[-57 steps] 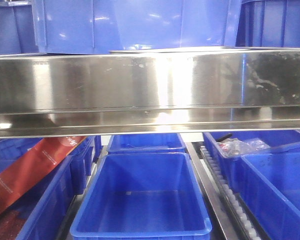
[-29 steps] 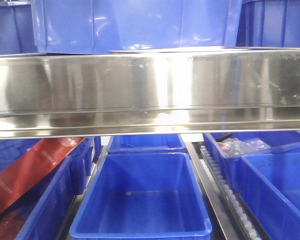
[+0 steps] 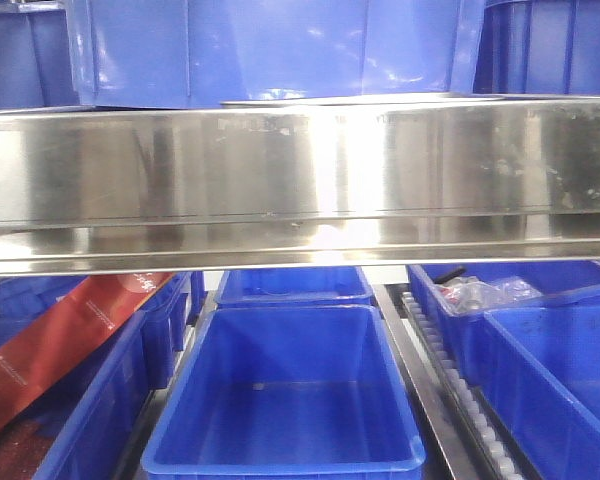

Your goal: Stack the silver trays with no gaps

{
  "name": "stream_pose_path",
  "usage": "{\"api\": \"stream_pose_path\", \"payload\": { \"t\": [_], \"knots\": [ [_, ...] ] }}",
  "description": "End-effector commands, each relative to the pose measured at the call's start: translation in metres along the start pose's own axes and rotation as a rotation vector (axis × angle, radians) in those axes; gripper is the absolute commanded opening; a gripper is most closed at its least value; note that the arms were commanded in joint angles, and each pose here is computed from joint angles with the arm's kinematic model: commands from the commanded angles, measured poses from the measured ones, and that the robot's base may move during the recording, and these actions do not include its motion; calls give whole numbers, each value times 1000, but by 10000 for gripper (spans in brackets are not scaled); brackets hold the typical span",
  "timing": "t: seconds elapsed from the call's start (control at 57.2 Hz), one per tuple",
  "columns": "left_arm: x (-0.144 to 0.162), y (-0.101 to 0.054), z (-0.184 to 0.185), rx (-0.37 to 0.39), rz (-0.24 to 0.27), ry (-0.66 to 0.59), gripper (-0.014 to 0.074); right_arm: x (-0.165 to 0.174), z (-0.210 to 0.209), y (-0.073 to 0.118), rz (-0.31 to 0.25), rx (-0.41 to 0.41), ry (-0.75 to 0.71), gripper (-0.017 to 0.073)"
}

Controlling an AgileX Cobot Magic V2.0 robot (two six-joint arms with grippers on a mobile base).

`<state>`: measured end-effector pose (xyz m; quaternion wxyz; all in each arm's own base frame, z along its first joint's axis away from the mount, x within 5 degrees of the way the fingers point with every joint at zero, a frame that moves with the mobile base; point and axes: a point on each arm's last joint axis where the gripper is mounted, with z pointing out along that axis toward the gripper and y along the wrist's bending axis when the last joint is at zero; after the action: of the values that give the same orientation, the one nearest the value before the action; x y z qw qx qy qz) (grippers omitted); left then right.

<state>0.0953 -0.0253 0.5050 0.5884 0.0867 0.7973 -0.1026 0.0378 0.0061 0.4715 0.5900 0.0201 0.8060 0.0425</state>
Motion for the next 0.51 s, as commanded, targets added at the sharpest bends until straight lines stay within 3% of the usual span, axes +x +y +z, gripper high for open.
{"api": "stream_pose_path", "payload": {
  "t": [0.0,0.14,0.262,0.402,0.489],
  "knots": [
    [-16,0,25,47,-17,108,-16,-18,34,-2,-63,4,156,-81],
    [-34,4,77,91,-37,238,-16,-41,97,-4,-64,-3,284,-81],
    [-29,2,140,97,-10,350,-16,-48,157,-5,-38,-29,403,-81],
    [-11,-20,203,81,47,446,-16,-45,220,3,-49,-72,509,-81],
    [4,-43,244,88,104,450,-16,-42,260,13,-71,-98,560,-81]
  ]
}}
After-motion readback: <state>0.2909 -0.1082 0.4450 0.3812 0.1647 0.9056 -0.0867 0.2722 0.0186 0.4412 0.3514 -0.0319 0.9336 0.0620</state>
